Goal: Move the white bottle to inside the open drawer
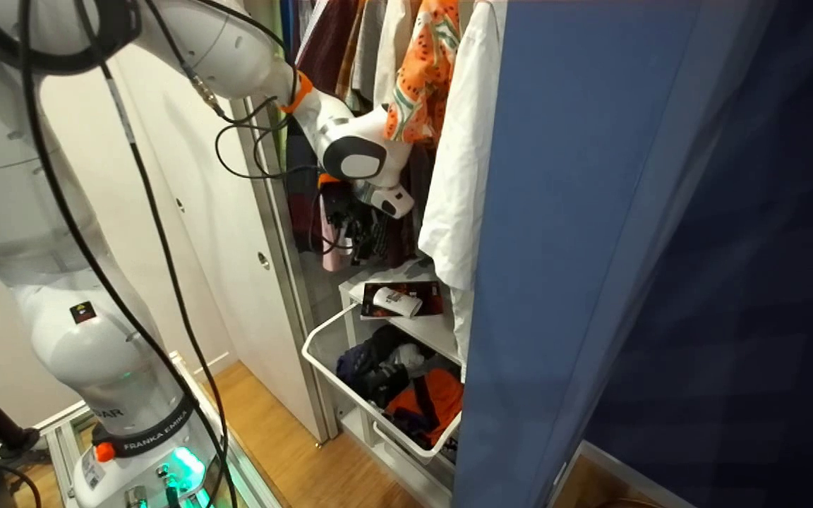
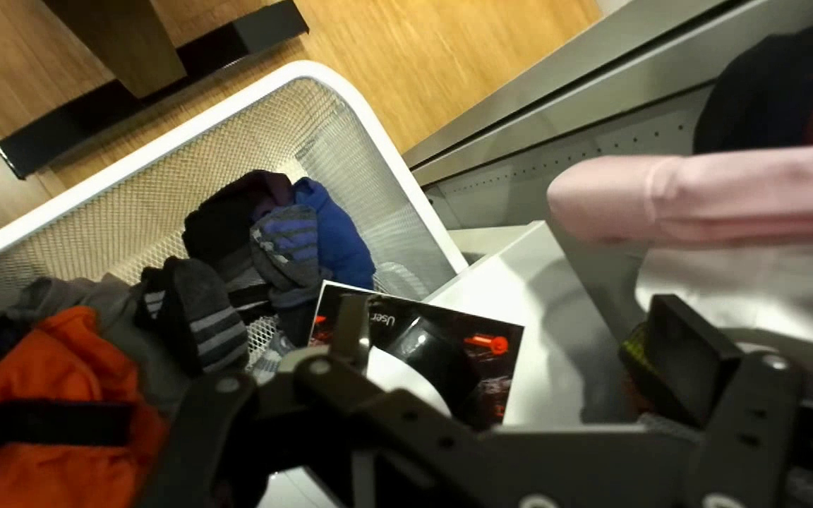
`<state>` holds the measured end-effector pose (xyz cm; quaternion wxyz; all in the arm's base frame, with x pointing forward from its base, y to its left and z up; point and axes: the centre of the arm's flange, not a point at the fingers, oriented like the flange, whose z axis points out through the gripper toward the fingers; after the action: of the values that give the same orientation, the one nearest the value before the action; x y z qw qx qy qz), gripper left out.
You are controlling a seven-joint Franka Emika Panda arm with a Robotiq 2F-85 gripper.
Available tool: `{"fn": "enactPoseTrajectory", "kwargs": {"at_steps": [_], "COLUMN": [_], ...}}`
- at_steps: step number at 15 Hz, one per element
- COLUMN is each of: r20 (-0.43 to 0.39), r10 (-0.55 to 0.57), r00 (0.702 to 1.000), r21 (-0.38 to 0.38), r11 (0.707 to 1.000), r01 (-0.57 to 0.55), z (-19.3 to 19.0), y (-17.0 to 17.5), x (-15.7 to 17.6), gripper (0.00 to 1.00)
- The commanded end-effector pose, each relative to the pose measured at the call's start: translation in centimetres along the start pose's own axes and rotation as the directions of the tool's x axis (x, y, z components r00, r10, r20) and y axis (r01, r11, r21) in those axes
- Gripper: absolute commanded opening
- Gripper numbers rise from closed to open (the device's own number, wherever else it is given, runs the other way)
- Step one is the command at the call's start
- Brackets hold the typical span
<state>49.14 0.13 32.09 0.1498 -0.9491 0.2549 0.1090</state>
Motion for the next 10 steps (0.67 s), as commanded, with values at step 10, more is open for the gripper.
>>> {"fn": "enactPoseTrajectory", "kwargs": {"at_steps": [10], "r20": [0.059], "r10": [0.404], "r00": [0.913], "r21": [-0.075], "r11": [0.914], "r01": [-0.399], "z": [7.4], "y": [1.1], "x": [5.2], "gripper": [1.00]}}
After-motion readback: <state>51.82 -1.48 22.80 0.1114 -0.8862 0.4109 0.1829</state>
